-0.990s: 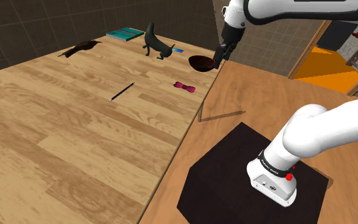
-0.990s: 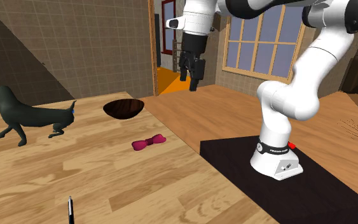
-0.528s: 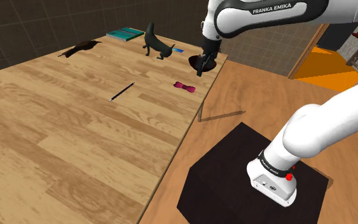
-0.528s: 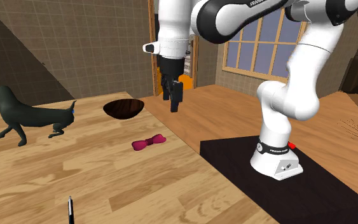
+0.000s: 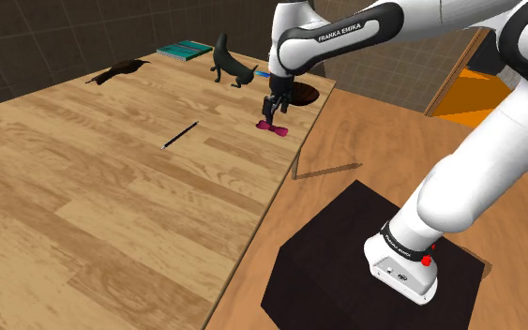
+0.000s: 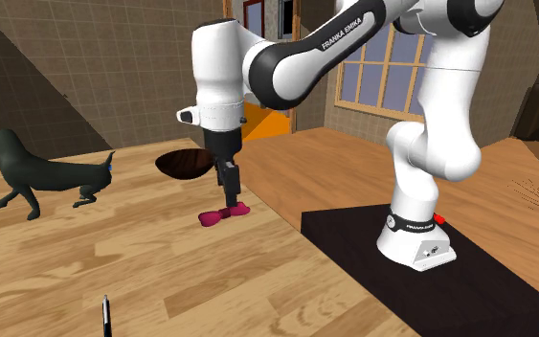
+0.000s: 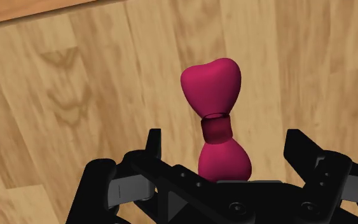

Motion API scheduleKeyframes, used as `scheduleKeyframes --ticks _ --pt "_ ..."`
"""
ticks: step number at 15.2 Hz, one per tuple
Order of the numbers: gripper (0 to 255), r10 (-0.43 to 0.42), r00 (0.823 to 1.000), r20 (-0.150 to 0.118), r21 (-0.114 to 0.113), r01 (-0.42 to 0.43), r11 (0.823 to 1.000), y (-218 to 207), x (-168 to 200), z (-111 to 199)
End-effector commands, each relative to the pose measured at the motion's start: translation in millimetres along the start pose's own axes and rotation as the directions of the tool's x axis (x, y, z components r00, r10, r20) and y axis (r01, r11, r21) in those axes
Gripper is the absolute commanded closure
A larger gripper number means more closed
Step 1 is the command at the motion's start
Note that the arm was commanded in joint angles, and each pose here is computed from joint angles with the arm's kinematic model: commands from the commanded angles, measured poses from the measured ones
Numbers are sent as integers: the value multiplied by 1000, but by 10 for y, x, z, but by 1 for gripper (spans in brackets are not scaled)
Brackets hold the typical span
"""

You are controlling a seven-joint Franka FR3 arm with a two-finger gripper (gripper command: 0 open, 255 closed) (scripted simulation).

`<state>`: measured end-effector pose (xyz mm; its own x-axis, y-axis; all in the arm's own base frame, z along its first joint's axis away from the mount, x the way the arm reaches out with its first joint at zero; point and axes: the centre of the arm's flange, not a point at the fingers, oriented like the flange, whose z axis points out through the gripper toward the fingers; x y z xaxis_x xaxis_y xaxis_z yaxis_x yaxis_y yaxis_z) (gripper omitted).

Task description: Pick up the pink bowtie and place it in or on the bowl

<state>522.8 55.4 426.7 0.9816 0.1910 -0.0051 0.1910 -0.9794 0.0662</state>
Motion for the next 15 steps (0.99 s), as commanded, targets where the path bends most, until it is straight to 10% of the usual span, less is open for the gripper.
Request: scheduleKeyframes --ticks 1,15 --pt "0 -2 1000 5 3 2 1000 -2 87 116" --pt "0 -2 1000 5 3 2 1000 -3 85 463"
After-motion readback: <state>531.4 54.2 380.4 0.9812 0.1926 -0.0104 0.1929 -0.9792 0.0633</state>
